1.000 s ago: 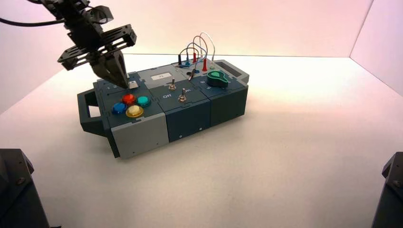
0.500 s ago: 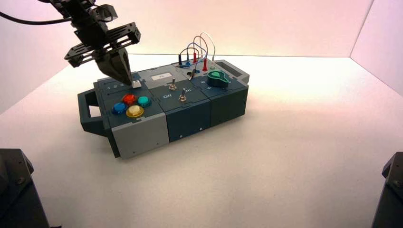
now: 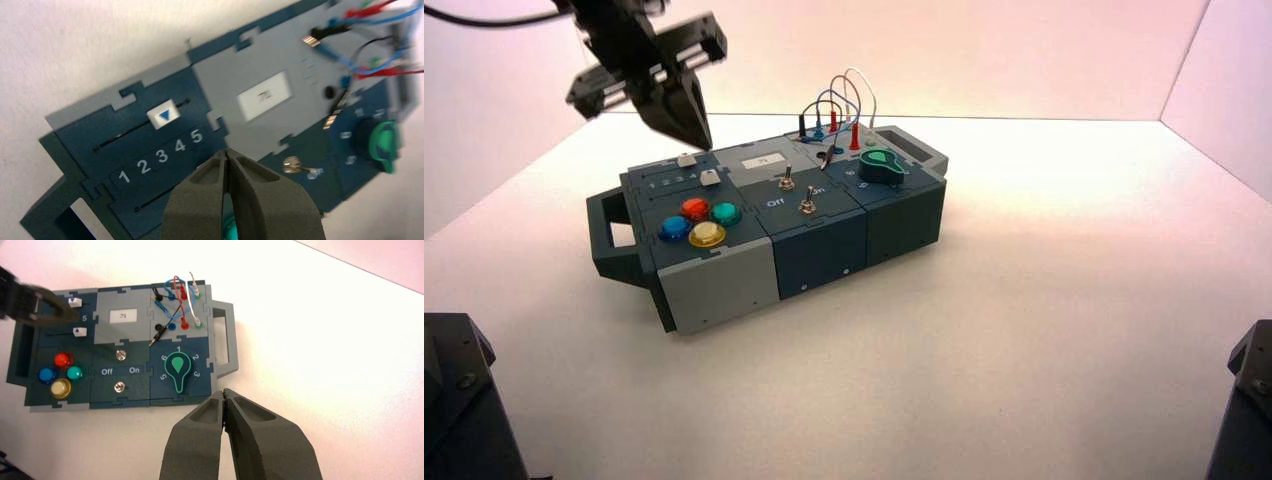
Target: Move the bottom slider to position 5.
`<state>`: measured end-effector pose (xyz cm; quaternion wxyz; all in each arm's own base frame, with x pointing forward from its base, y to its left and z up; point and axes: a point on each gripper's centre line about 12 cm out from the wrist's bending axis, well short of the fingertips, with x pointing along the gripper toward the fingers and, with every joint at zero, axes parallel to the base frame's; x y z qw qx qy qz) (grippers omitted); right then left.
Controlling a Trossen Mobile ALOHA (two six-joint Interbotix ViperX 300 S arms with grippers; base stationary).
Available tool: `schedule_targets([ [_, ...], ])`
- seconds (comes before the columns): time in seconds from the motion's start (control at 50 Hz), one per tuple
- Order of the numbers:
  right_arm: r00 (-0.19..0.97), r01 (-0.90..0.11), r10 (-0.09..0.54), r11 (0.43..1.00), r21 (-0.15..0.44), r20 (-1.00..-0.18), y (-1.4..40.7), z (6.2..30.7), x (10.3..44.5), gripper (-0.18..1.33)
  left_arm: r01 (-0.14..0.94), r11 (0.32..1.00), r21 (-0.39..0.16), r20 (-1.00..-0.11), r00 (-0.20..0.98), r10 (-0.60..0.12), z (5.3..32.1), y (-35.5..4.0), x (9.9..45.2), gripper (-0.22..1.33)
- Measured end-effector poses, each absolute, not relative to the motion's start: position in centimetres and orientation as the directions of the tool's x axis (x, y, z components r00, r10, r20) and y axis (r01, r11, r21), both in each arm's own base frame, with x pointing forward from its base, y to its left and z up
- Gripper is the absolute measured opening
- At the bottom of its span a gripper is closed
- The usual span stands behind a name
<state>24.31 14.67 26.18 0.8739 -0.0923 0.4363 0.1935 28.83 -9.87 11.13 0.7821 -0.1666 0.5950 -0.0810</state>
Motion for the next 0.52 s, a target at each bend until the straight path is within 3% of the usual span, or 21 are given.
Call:
schedule_targets([
  [0.22,0.538,-0.429,0.254,0.903,-0.002,-0.804,14.5,25.8,24.0,-0.14,-0.052,0.922,-0.384,-0.869,0.357,-0.342,13.8,-9.7,28.2,-0.16],
  [0.52,0.541,-0.431,0.256,0.902,-0.003,-0.801,14.5,25.9,24.0,-0.14,-0.057,0.919,-0.39,-0.863,0.37,-0.344,14.2,-9.4,27.1,-0.16],
])
